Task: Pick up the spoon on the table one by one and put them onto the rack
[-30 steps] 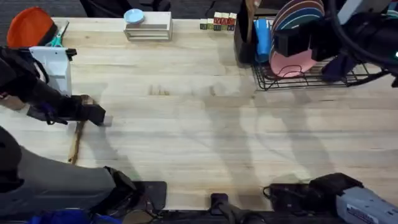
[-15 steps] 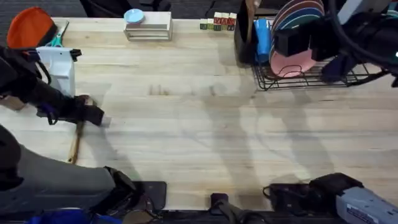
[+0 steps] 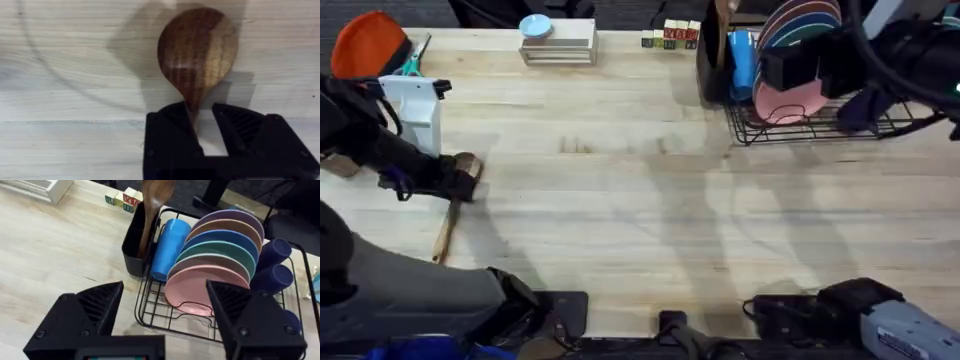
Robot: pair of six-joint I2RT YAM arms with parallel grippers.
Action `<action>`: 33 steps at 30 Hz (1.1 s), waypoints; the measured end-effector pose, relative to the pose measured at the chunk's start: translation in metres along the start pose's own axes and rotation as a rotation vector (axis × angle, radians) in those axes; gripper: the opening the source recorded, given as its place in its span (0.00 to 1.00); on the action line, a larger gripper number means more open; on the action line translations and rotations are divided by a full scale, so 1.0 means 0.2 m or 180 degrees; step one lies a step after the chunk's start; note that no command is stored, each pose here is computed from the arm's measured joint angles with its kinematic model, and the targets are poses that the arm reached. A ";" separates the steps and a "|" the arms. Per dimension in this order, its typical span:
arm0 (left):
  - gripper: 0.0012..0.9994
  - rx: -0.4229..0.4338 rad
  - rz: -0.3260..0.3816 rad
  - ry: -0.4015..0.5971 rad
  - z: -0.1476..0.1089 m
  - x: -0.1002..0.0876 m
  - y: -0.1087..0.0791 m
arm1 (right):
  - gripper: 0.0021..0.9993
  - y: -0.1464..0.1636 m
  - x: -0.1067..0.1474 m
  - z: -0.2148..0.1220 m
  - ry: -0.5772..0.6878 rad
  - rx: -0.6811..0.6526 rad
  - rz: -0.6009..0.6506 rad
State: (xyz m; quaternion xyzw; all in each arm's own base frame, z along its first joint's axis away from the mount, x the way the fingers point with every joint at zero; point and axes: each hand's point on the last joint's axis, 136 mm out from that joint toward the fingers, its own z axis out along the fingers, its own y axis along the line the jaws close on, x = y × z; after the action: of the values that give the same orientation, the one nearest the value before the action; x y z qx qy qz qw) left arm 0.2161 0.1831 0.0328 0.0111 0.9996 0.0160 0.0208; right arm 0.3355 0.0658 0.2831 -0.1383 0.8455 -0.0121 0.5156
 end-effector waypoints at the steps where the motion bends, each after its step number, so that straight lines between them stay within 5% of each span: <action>1: 0.25 -0.0010 0.0001 0.0003 0.00 0.00 0.00 | 0.99 0.00 0.00 0.00 0.0000 0.0000 -0.0001; 9: 0.05 -0.0028 -0.0012 0.0057 -0.01 0.00 0.02 | 0.99 0.00 0.00 0.00 0.0000 0.0000 -0.0001; 19: 0.04 0.0042 -0.0166 0.0159 -0.05 -0.01 0.03 | 0.99 0.00 0.00 0.00 -0.0001 0.0000 -0.0001; 26: 0.04 0.0006 -0.0011 -0.0048 -0.17 -0.17 0.02 | 0.99 0.00 -0.02 -0.01 -0.0050 0.0007 0.0004; 33: 0.04 0.0174 0.0369 -0.0258 -0.26 -0.36 -0.17 | 0.99 -0.08 -0.10 -0.13 -0.0303 0.0251 0.0041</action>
State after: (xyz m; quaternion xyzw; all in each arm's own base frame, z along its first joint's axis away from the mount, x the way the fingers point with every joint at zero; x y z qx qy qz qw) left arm 0.2845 0.1465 0.0865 0.0702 0.9957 -0.0105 0.0600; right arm 0.3242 0.0516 0.3150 -0.1128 0.8197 -0.0355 0.5604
